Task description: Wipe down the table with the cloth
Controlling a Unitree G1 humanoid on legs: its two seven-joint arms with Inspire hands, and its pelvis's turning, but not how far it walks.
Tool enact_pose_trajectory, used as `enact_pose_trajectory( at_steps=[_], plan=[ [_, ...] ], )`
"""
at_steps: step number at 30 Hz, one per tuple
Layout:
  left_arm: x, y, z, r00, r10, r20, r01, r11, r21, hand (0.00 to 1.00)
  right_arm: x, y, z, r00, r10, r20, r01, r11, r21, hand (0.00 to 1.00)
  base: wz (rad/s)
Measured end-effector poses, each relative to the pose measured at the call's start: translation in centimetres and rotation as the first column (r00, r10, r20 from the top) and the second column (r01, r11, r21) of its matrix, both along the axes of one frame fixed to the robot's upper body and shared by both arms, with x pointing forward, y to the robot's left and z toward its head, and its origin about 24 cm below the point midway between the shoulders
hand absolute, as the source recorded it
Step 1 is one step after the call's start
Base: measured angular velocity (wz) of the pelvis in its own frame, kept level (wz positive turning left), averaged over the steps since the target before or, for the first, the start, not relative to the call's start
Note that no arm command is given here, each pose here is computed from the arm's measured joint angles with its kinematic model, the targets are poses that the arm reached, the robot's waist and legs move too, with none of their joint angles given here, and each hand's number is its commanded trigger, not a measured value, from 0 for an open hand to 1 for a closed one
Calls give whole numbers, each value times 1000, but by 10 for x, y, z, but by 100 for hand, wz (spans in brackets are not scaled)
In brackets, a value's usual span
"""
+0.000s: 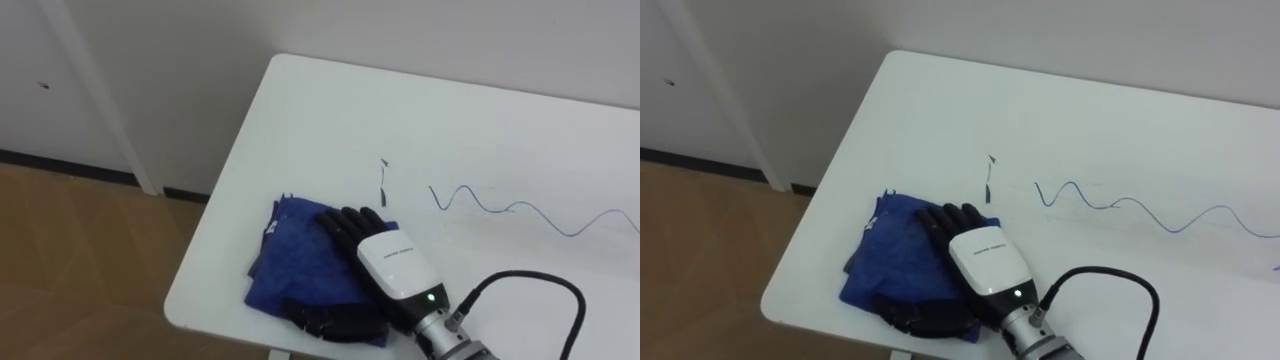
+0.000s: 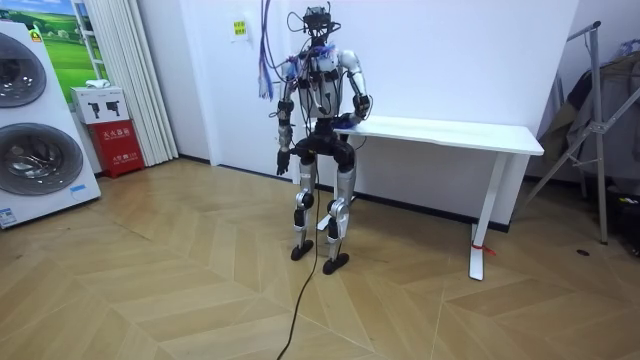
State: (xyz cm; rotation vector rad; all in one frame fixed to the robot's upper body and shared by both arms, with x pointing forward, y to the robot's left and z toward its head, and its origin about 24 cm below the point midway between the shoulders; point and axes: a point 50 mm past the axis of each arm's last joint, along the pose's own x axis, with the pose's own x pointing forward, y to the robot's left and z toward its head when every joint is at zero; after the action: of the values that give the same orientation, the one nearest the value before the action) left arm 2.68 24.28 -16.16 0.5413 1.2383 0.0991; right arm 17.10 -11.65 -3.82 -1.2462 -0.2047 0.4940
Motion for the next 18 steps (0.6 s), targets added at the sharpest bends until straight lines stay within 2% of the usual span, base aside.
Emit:
enact_pose_trajectory(
  at_steps=[7, 8, 9, 10, 18],
  plan=[
    [-1, 0, 0, 1000, 3, -7, -3, 1000, 4, 0, -1, -1, -3, 1000, -7, -11, 7, 1000, -7, 0, 0],
    [-2, 0, 0, 1000, 5, -11, -5, 1000, 6, 0, -2, -2, -5, 1000, -13, -17, 13, 1000, -12, 7, 0],
    [-1, 1, 0, 1000, 4, -11, -4, 1000, 7, 0, -2, -3, -5, 1000, -15, -17, 15, 1000, -14, 60, 4],
    [0, 1, 0, 1000, 4, -14, -4, 1000, 9, 0, -2, -3, -5, 1000, -19, -11, 19, 1000, -14, 100, 0],
    [-2, 1, 0, 1000, 8, -23, -7, 1000, 16, 0, 3, -3, 2, 996, -54, 75, 53, 998, 18, 100, 0]
  ],
)
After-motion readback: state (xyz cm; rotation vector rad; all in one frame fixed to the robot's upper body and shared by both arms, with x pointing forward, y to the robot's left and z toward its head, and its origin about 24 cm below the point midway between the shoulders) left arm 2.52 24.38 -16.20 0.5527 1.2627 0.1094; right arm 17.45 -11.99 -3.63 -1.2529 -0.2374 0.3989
